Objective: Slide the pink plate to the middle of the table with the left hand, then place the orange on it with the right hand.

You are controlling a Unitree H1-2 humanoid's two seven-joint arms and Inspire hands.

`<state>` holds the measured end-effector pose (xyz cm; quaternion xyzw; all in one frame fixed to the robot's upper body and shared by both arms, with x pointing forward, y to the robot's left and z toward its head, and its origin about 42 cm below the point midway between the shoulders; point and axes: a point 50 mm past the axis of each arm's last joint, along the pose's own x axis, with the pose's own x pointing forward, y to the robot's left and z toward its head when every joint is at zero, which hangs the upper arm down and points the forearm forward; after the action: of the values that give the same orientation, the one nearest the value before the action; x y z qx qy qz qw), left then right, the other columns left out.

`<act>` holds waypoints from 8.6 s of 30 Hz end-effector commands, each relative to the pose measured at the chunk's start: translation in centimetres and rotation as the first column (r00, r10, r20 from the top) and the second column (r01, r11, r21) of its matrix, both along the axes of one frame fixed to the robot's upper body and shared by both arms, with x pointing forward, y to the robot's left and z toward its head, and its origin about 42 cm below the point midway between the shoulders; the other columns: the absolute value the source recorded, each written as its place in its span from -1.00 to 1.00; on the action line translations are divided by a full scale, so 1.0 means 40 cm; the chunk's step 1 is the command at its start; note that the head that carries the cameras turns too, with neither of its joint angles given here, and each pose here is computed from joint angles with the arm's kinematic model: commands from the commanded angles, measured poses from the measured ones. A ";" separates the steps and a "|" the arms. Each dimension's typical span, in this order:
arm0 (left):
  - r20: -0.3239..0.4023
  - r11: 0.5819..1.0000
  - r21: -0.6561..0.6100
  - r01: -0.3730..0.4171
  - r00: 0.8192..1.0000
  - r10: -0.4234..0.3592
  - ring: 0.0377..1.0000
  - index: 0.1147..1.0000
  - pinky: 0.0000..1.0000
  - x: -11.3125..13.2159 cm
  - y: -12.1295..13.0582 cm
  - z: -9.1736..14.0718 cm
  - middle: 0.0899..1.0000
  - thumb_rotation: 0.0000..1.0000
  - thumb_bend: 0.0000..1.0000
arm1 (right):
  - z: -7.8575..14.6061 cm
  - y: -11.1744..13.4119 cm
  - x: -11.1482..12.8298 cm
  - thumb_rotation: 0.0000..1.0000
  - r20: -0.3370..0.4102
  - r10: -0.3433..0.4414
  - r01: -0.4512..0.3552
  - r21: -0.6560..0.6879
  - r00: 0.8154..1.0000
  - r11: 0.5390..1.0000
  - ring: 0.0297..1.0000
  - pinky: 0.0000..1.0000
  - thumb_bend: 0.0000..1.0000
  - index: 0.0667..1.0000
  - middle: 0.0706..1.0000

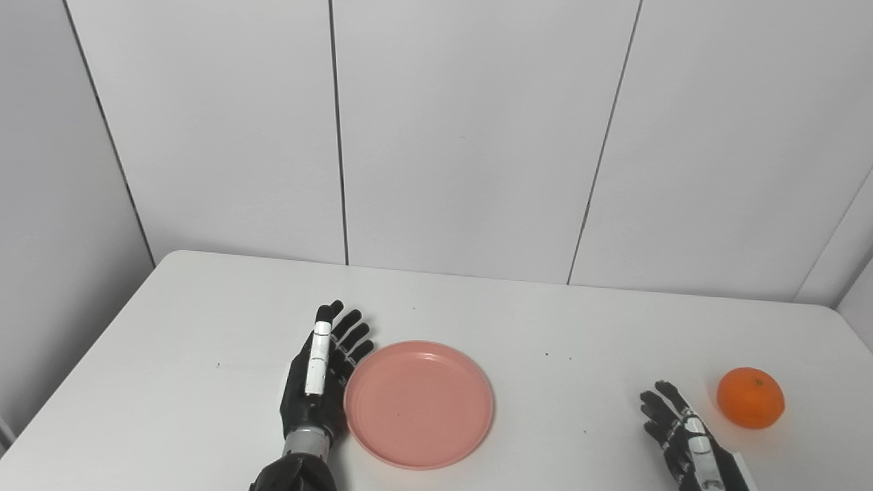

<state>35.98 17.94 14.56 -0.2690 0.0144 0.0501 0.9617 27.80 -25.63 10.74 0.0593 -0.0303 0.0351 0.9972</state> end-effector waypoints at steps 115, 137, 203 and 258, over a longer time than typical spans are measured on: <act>0.062 0.988 -0.056 0.143 0.988 -0.140 0.75 0.74 0.91 0.024 0.036 -0.032 0.67 0.21 0.28 | 0.356 -0.030 0.059 0.76 0.621 0.076 0.547 -0.736 0.780 0.398 0.40 0.23 0.56 0.57 0.51; 0.051 0.989 -0.027 0.148 0.988 -0.146 0.76 0.76 0.97 0.016 0.036 -0.030 0.71 0.21 0.26 | 0.420 -0.229 0.195 0.79 0.513 0.022 0.513 -0.858 0.858 -0.003 0.49 0.38 0.71 0.55 0.53; 0.061 0.987 0.028 0.158 0.985 -0.159 0.79 0.80 0.91 0.017 0.026 -0.052 0.73 0.25 0.28 | 0.219 -0.363 0.294 0.44 0.255 -0.164 0.260 -0.966 0.953 0.006 0.18 -0.01 0.60 0.40 0.32; 0.070 0.990 0.036 0.139 0.988 -0.141 0.66 0.72 0.74 -0.007 -0.074 -0.059 0.63 0.14 0.44 | 0.473 -0.187 0.266 -0.41 0.427 0.082 0.422 -0.903 0.900 0.078 -0.60 -0.68 0.28 -0.36 -0.48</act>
<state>36.18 15.86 13.03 -0.2520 -0.0204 -0.0326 0.9670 38.01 -33.22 26.38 -0.6327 -0.1432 -0.0435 0.7598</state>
